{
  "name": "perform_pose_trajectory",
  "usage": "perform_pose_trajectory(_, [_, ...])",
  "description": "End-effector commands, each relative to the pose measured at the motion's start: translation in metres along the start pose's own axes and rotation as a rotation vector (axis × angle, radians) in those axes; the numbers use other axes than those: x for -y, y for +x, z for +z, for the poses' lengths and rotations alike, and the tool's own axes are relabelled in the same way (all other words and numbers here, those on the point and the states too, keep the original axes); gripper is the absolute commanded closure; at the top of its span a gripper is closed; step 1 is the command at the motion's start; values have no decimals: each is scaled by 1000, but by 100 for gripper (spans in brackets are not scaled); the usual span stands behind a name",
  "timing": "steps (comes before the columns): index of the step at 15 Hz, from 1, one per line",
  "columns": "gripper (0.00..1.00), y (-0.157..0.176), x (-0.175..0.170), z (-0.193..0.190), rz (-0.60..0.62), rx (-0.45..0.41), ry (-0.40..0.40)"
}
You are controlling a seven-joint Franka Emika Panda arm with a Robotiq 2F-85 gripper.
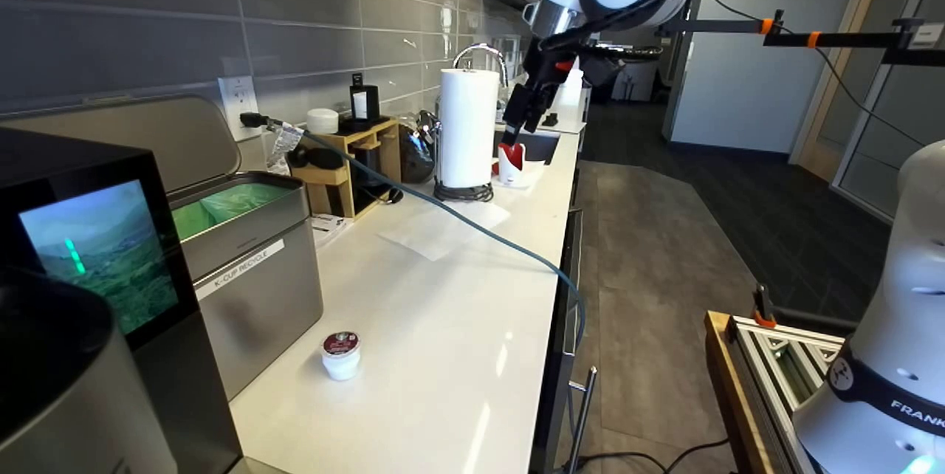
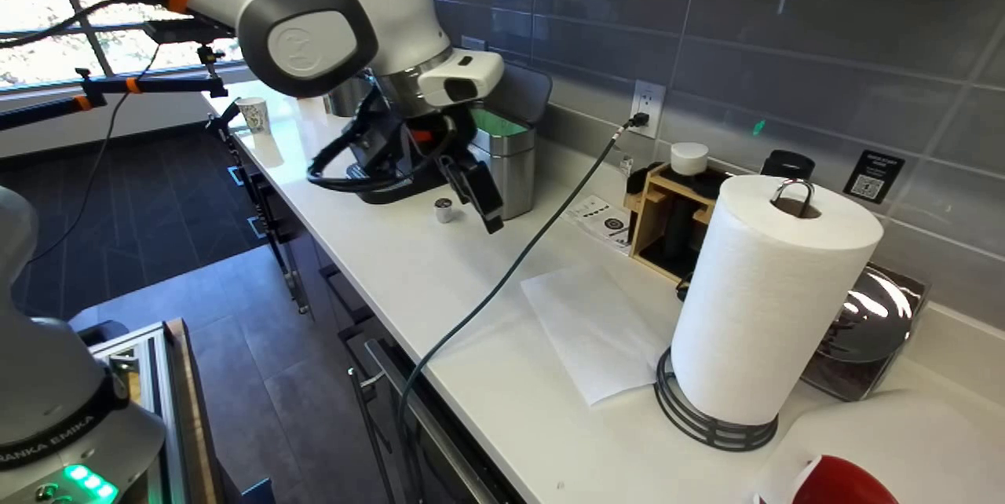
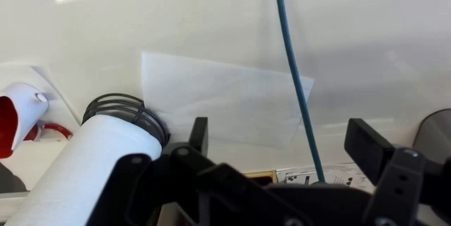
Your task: Wipe the counter with the paper towel
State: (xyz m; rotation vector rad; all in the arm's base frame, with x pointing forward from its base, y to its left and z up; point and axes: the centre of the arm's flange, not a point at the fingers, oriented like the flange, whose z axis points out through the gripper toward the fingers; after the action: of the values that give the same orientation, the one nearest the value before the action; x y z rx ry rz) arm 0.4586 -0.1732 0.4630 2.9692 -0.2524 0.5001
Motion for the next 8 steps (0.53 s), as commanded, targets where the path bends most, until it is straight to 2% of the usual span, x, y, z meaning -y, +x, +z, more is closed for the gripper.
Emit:
perform_pose_trajectory(1, [0, 60, -32, 35, 31, -10, -7])
perform_pose_trajectory(3, [0, 75, -39, 41, 68, -28, -53])
perform_pose_trajectory(4, [0, 46, -31, 27, 38, -22, -29])
perform_pose_trajectory(8, [0, 65, -37, 40, 51, -22, -46])
